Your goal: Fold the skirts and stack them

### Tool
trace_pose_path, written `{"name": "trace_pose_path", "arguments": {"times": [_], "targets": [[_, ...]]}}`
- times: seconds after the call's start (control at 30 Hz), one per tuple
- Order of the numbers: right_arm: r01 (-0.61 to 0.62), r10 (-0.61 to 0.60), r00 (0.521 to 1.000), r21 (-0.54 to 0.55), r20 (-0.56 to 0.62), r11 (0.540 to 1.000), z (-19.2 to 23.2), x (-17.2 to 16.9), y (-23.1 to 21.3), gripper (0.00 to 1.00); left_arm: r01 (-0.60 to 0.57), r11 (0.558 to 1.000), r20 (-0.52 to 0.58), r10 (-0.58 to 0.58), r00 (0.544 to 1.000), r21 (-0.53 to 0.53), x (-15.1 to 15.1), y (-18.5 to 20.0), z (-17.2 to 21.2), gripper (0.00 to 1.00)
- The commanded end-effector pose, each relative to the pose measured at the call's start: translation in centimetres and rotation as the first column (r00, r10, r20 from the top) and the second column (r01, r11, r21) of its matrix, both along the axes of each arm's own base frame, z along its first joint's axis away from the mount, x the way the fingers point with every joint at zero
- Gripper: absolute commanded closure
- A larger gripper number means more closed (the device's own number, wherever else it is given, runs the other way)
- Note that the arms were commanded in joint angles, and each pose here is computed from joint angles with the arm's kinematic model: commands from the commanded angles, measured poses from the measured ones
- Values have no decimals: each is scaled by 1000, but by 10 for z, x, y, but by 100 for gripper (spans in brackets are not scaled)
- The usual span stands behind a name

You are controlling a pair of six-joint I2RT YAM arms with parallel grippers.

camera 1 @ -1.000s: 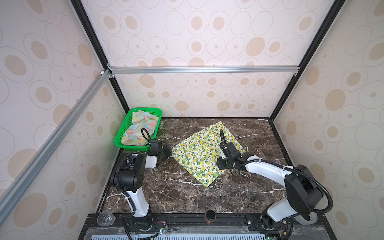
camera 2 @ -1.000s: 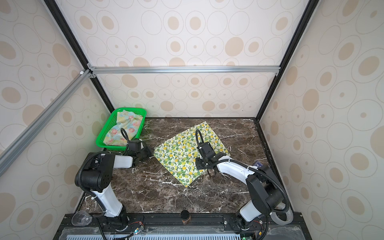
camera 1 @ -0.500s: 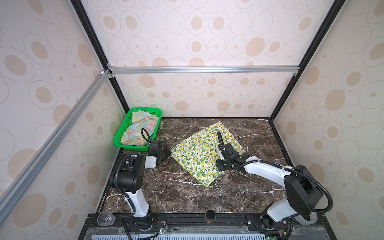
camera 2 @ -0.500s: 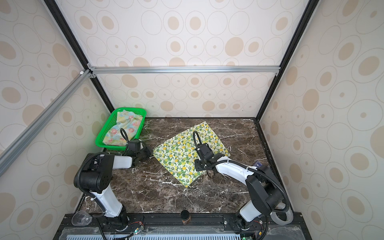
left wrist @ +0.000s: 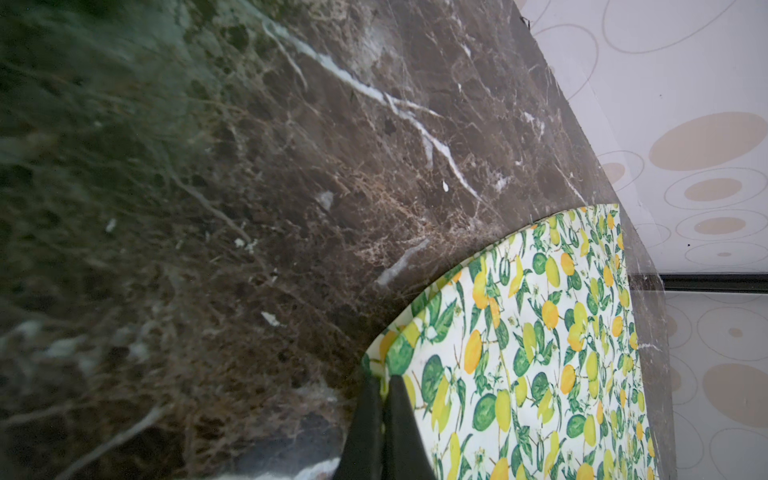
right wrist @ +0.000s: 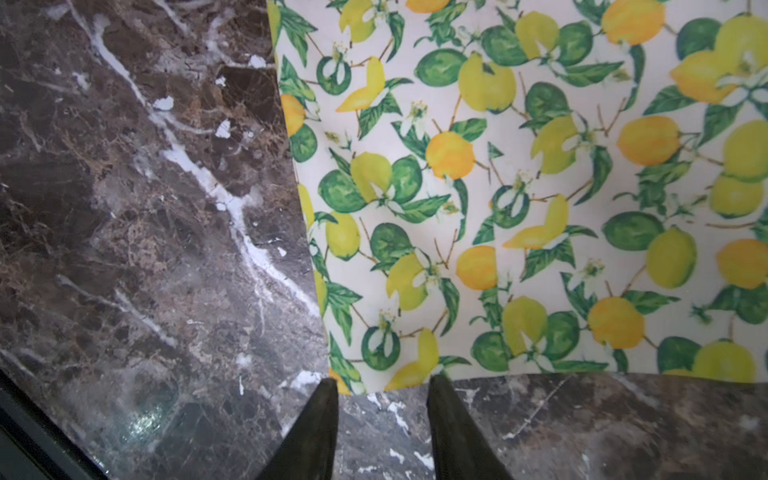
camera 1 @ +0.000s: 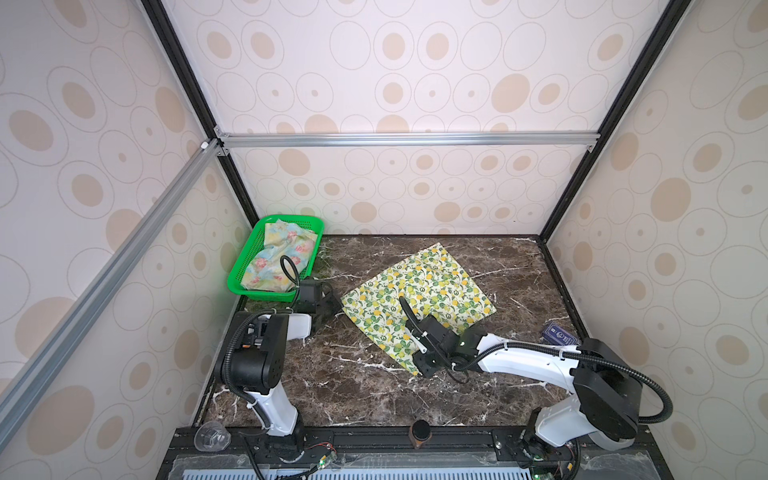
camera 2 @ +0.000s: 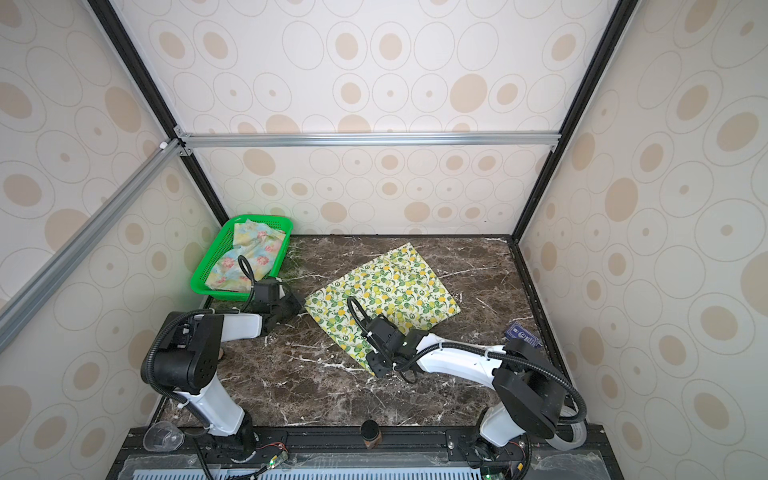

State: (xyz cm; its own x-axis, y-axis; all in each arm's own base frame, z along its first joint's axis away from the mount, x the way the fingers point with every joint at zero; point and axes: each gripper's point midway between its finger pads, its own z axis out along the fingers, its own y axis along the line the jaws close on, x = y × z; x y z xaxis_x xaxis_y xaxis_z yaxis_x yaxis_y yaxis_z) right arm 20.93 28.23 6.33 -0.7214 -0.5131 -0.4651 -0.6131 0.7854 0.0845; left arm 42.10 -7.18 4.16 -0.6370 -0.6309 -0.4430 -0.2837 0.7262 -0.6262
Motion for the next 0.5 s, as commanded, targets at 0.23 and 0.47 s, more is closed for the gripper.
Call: {"name": "trace_pose_path", "arguments": {"times": [0.23,0.47], "targets": [[-92,91,996,-57,-20,994,-19,-14,19,69,-1,1000,0,1,1000,14,-3,2,2,100],[-100,96,994,-82,-50,992,-35,-16,23,68,5,1000,0,-5,1000,6,-4,0,0,100]]}}
